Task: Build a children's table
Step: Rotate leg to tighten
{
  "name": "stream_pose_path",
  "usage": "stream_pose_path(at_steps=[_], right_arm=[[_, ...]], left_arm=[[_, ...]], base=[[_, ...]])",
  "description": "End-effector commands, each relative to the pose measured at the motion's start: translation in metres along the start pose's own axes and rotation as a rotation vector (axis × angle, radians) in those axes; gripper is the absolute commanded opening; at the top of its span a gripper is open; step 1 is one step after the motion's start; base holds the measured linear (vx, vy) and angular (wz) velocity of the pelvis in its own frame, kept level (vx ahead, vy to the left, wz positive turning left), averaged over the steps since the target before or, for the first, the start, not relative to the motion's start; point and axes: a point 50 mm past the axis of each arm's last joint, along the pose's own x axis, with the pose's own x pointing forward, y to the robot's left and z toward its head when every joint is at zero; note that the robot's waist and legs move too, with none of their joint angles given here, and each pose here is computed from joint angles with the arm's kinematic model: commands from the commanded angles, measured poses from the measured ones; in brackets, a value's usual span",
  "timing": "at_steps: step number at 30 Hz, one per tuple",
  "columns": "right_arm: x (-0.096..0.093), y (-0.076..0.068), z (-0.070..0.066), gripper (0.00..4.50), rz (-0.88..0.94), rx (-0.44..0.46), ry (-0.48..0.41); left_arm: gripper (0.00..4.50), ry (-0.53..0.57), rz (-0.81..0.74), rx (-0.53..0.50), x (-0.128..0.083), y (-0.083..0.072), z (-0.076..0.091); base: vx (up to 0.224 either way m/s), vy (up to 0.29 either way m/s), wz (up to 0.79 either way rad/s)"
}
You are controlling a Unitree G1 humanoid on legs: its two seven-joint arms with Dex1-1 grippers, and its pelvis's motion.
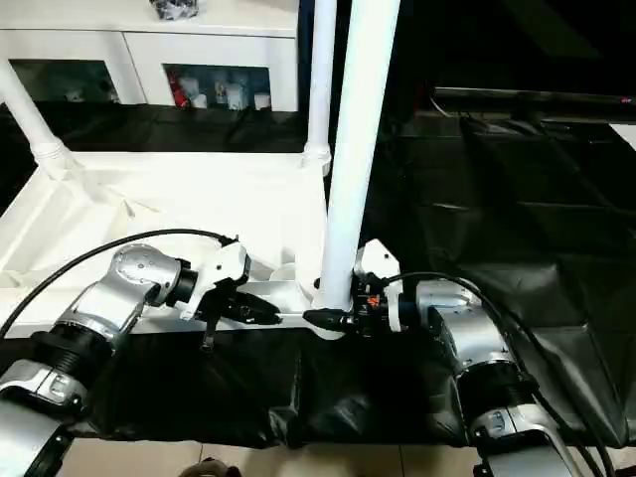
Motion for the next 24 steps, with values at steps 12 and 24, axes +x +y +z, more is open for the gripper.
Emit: stream_pose_path(at_steps=[12,24], right_arm=[[0.074,-0.011,0.002,3.07,-0.513,0.14,-0.064],[0.059,-0.015,0.004,3.93,-0.416,0.018,-0.061]], left_arm=[[0.0,-0.053,0.4,-0.073,0.052,0.025,0.034],[0.0,-0.089,0.266,0.014,0.044,0.015,0.031]], base=[[0.0,0.0,0.0],[0.0,0.0,0.0]])
